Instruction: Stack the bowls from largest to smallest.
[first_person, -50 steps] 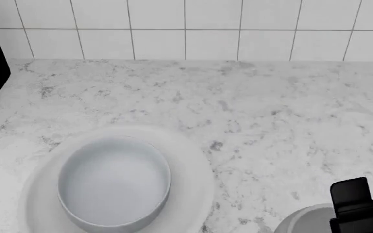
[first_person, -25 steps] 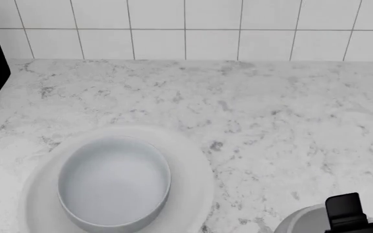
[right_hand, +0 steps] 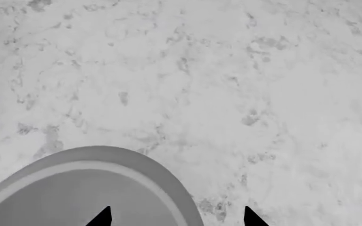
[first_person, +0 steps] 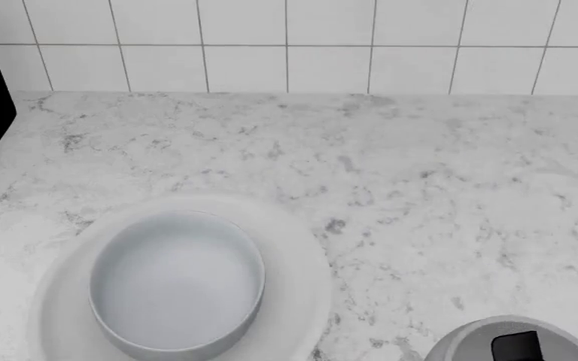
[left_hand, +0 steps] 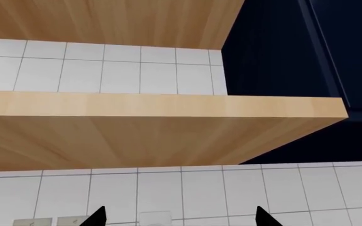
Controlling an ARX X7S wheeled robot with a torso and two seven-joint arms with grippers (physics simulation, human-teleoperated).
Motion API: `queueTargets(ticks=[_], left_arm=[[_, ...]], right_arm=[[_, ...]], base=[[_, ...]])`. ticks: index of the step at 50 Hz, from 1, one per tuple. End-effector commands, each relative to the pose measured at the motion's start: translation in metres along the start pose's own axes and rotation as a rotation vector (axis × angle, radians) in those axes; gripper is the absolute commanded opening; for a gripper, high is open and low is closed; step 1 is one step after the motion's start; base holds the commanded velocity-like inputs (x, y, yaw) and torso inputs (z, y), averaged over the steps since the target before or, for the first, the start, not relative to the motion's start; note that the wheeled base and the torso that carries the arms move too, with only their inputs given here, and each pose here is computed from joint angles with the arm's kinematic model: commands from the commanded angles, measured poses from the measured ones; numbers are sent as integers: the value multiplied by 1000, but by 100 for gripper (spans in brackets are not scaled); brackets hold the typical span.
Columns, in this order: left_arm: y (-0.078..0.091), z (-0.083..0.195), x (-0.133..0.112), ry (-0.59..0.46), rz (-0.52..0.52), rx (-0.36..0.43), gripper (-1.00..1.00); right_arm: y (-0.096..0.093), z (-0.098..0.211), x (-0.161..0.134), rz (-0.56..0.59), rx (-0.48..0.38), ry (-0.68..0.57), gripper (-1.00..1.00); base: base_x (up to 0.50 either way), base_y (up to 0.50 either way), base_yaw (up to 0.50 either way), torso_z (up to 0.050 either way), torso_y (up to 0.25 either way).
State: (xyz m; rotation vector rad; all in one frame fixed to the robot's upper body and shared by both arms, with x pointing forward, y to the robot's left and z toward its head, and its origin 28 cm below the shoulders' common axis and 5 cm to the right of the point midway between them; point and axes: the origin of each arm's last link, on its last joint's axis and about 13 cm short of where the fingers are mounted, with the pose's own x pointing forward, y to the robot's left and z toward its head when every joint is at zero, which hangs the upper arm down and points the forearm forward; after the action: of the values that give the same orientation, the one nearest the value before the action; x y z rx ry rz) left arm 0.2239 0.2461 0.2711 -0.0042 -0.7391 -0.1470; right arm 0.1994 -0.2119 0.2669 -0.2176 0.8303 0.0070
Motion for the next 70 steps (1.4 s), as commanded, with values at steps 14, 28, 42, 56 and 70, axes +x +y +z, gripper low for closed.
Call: queueTargets(ticks=[14, 28, 42, 56, 70], left_arm=[[0, 0, 0, 3, -1, 3, 100], [0, 0, 1, 4, -3, 4, 100], [0, 0, 0, 3, -4, 5, 100], [0, 6, -1, 1, -10, 2, 100], [1, 9, 0, 2, -11, -1, 100]], right_arm=[[3, -11, 21, 26, 15, 21, 100], [3, -16, 27, 38, 18, 31, 100], [5, -12, 23, 34, -10, 13, -100], [2, 13, -2, 18, -6, -91, -100], [5, 46, -23, 17, -22, -187, -100]], base=[[0, 0, 0, 0, 0], [0, 0, 0, 0, 0], [0, 0, 1, 0, 0], [0, 0, 0, 0, 0], [0, 0, 0, 0, 0]])
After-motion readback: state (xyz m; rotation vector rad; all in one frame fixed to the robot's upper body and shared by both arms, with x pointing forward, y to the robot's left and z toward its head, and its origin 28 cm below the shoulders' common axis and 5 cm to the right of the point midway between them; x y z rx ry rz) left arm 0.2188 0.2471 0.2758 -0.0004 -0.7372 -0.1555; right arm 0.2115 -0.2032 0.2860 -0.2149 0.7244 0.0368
